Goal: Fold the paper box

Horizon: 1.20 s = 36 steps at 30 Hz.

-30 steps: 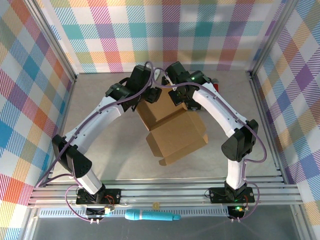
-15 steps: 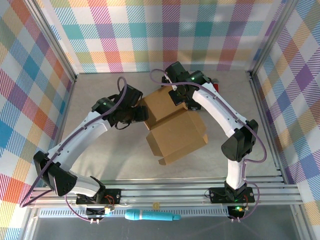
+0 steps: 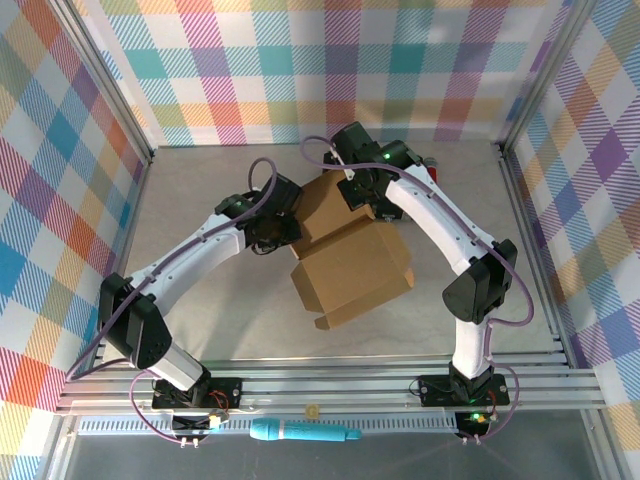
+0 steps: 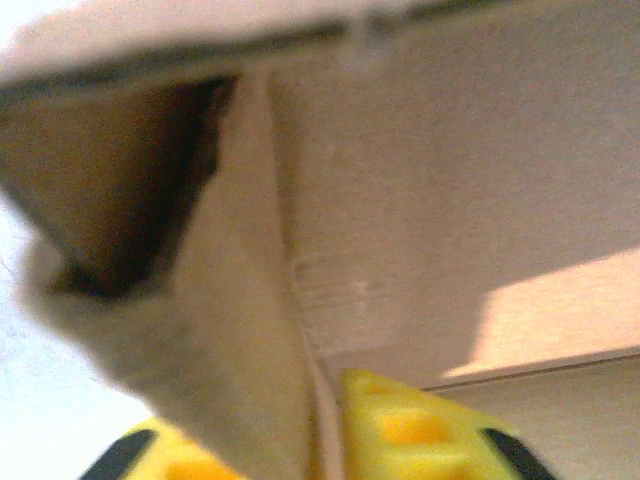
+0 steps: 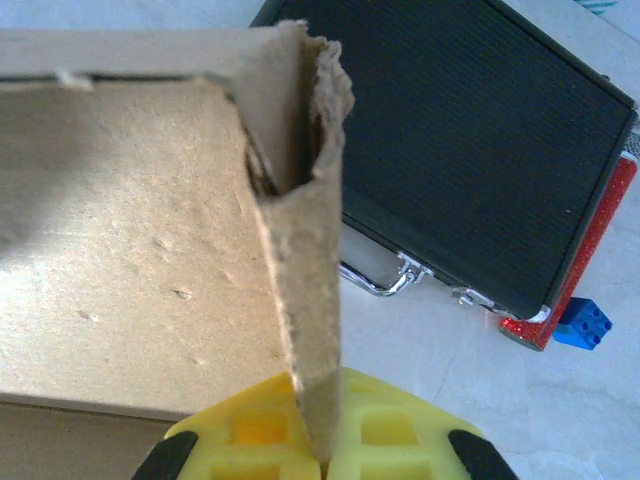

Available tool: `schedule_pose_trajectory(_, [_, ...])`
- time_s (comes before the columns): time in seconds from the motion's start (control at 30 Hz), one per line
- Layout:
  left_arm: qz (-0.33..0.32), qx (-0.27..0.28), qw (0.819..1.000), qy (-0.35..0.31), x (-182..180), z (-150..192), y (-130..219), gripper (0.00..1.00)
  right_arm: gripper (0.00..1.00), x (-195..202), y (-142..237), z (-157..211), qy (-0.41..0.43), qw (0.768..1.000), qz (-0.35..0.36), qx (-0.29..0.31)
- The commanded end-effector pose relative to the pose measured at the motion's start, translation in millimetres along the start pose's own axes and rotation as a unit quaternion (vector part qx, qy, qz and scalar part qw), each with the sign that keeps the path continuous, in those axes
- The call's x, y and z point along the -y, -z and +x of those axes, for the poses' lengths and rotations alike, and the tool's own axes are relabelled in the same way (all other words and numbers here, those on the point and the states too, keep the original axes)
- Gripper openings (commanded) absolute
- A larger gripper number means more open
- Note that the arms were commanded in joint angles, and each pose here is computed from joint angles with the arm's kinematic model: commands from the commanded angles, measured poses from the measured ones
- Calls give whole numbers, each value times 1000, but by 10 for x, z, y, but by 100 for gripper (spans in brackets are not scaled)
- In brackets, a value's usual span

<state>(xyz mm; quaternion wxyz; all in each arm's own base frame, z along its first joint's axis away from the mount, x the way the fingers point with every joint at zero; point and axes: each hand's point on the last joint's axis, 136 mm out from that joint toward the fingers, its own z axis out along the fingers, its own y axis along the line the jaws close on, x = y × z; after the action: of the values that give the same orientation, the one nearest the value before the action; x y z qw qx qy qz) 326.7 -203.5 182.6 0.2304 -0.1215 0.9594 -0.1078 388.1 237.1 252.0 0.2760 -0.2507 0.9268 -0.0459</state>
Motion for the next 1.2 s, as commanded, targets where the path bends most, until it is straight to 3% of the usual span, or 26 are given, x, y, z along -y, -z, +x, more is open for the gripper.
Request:
schedule_pose_trajectory(0.0, [-2,14,1000,22,-20,-68,-57,0,0,16,276,-102,-25,999,-21,30])
schedule_pose_trajectory(0.1, [-5,15,999,35,-15,-96,-53,0,0,11,330,-126,-35,999,-27,31])
schedule_pose_trajectory(0.13, [-4,17,999,42,-9,-116,-38,0,5,11,369,-142,-40,998,-30,33])
schedule_pose_trajectory(0.23, [2,23,997,71,-15,-167,6,0,41,40,565,-231,-62,996,-40,54])
schedule_pose_trajectory(0.3, [8,27,994,104,-56,-212,36,0,59,115,724,-282,-86,993,-35,70])
schedule_pose_trajectory(0.43, [34,36,975,218,-275,-304,66,0,72,267,1071,-289,-170,979,-49,102])
schedule_pose_trajectory(0.53, [61,43,943,324,-473,-339,60,0,74,245,1235,-230,-232,959,-104,122])
schedule_pose_trajectory(0.67, [80,53,904,416,-643,-368,87,0,74,60,1247,-100,-291,925,-200,141])
schedule_pose_trajectory(0.8, [93,59,875,471,-721,-395,125,0,72,-205,951,125,-328,891,-299,90])
schedule_pose_trajectory(0.9, [100,52,864,491,-717,-405,120,0,68,-385,732,192,-326,880,-341,48])
schedule_pose_trajectory(1.0, [98,56,860,498,-738,-418,143,0,63,-460,504,282,-325,883,-338,10])
schedule_pose_trajectory(1.17, [103,52,857,502,-734,-431,149,0,63,-476,369,303,-329,879,-345,12])
